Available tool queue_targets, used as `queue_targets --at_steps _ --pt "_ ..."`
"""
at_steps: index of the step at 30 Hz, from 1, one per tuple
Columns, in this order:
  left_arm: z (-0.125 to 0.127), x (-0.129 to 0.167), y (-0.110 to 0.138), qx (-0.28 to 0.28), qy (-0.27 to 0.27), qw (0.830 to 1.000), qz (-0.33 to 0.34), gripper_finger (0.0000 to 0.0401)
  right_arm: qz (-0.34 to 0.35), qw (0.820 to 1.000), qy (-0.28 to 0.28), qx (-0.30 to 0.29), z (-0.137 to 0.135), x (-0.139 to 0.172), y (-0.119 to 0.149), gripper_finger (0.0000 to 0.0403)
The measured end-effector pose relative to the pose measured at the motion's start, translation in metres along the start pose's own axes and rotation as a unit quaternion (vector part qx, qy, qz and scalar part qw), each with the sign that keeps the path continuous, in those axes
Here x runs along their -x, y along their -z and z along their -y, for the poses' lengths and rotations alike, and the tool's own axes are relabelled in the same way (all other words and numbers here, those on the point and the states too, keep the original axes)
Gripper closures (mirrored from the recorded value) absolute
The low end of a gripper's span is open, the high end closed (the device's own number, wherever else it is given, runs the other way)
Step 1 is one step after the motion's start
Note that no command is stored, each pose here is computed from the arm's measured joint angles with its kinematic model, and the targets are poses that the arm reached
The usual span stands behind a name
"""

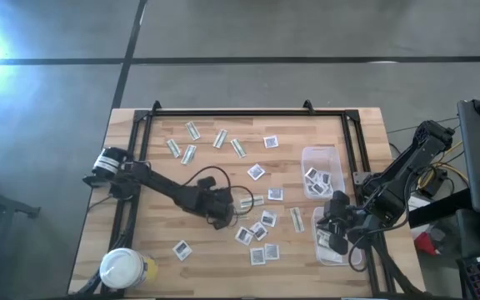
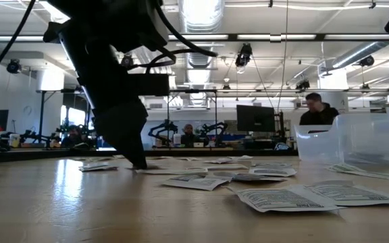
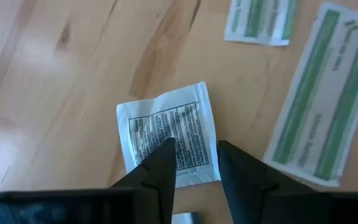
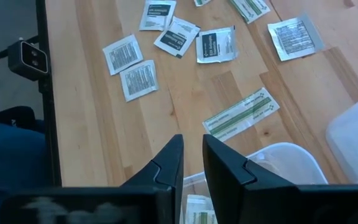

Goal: Pick & Place First Aid Supplies
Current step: Put the towelette pack into the top bin

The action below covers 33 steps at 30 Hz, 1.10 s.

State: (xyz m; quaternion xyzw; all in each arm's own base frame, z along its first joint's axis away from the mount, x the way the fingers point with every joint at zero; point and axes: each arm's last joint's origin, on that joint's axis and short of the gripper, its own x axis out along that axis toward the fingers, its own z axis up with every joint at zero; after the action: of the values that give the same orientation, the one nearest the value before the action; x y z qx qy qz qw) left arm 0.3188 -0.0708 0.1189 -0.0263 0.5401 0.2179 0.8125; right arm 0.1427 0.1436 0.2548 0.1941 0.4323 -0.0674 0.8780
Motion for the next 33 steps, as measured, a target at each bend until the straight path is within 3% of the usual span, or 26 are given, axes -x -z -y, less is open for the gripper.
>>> queue_targets --at_steps 11,21,29,33 --pt "-0.004 -0.003 0.003 -0.036 0.001 0.999 -0.013 0.0395 0.001 1.000 -0.003 0.000 -0.001 0.000 0.000 0.0342" --pt "0.002 0.024 -0.007 -0.052 0.022 0.998 0.031 0.0401 0.005 1.000 -0.009 0.000 -0.002 0.000 -0.001 0.0350" --pt "0.009 0.064 -0.019 -0.053 0.085 0.988 0.121 0.0401 0.020 0.999 -0.037 0.029 -0.008 0.000 -0.004 0.0351" --pt "0.015 0.081 -0.029 -0.055 0.144 0.971 0.181 0.0401 0.032 0.996 -0.054 0.056 -0.011 -0.002 -0.004 0.0349"
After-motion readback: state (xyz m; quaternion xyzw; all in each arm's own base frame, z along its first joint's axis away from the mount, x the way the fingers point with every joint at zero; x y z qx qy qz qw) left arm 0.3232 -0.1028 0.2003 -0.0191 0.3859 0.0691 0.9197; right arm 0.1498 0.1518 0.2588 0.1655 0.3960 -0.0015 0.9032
